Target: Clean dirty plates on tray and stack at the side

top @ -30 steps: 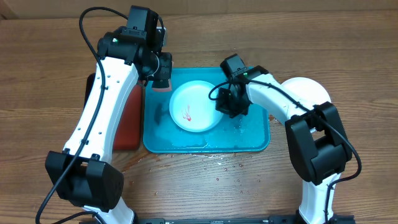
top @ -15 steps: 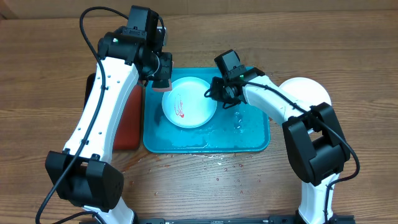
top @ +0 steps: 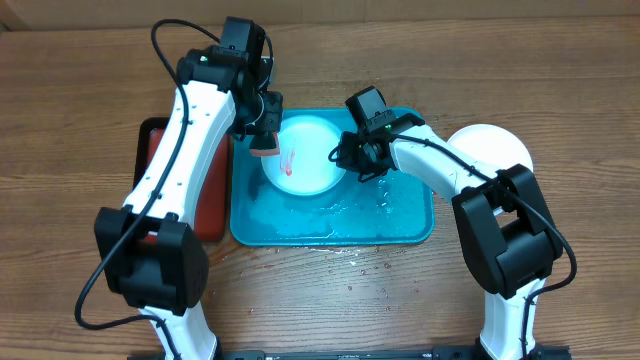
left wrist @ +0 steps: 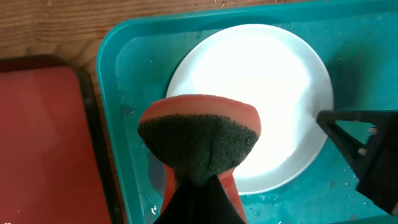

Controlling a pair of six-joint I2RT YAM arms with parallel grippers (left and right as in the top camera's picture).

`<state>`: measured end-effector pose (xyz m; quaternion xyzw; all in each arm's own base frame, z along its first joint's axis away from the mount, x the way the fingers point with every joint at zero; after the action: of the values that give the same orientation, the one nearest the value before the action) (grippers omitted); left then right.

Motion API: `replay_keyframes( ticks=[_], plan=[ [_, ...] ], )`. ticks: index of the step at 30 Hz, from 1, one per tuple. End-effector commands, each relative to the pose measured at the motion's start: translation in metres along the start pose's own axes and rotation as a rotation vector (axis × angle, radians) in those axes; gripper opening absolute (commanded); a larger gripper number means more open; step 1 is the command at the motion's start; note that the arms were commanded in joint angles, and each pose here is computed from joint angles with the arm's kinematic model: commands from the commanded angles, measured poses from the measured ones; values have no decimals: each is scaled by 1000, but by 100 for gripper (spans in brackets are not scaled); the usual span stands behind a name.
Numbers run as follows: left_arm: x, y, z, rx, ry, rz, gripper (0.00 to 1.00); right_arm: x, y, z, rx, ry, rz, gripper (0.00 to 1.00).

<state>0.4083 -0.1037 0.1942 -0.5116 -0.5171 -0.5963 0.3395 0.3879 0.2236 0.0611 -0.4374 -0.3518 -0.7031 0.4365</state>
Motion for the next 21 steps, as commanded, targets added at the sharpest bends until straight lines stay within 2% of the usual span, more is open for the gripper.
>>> replay_keyframes(
  ticks=[1,9,16,21],
  plan=[
    [-11,-1,-5,7,-17,28,4,-8,-4,-10,-75,-39,10,4],
    [-30,1,-13,-42,-22,54,4,-10,-7,-13,-90,-46,21,4],
    [-62,2,-24,-205,-25,90,4,-10,-8,-14,-82,-49,25,4],
    [-96,-2,-21,-257,-15,143,4,-10,-11,-12,-53,-48,31,4]
  ],
)
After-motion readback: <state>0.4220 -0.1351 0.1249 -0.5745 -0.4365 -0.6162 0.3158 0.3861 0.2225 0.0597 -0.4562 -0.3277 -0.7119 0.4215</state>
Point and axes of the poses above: each gripper's point midway between its finger pads, its own x axis back along the fingers, its own z axis along the line the jaws close on, y = z × x, the point moved 5 cm from there along x, back along the fingers, and after that the axes turned 10 degrees about -x, right-handed, at the moved point
